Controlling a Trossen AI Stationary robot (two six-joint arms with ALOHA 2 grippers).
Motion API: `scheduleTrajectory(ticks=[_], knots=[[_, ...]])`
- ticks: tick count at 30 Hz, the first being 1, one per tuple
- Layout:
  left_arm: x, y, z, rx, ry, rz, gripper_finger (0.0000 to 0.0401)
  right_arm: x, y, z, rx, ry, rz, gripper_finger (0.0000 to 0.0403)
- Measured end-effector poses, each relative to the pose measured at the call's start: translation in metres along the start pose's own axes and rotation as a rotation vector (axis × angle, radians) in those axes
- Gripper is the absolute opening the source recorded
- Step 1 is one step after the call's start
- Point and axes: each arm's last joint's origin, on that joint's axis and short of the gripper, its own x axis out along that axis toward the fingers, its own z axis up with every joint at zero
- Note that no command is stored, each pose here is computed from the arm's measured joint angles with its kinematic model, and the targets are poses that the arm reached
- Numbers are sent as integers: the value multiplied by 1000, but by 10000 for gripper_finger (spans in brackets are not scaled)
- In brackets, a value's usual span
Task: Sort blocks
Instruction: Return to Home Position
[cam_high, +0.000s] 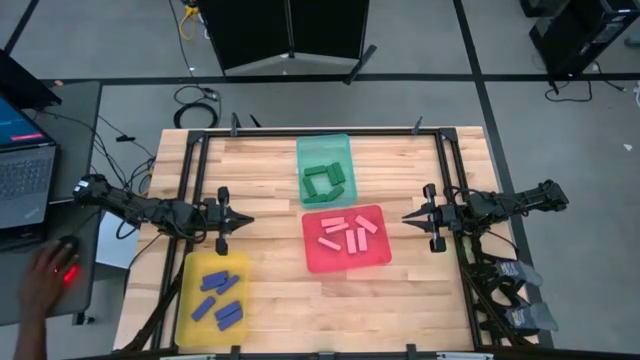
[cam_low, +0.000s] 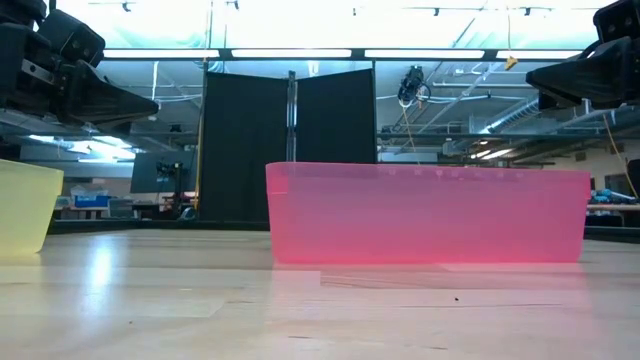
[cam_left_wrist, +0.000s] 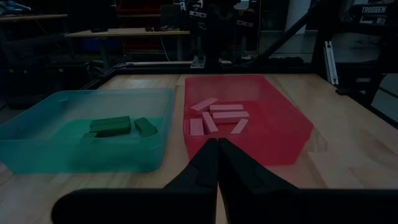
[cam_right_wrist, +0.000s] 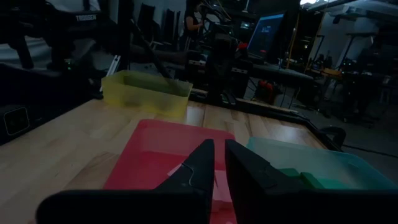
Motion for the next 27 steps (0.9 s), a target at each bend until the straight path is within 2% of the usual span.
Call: scheduleTrajectory(ticks=[27], knots=[[0,0,0,0,0,0,15,0,0,0,0,0,0,55]])
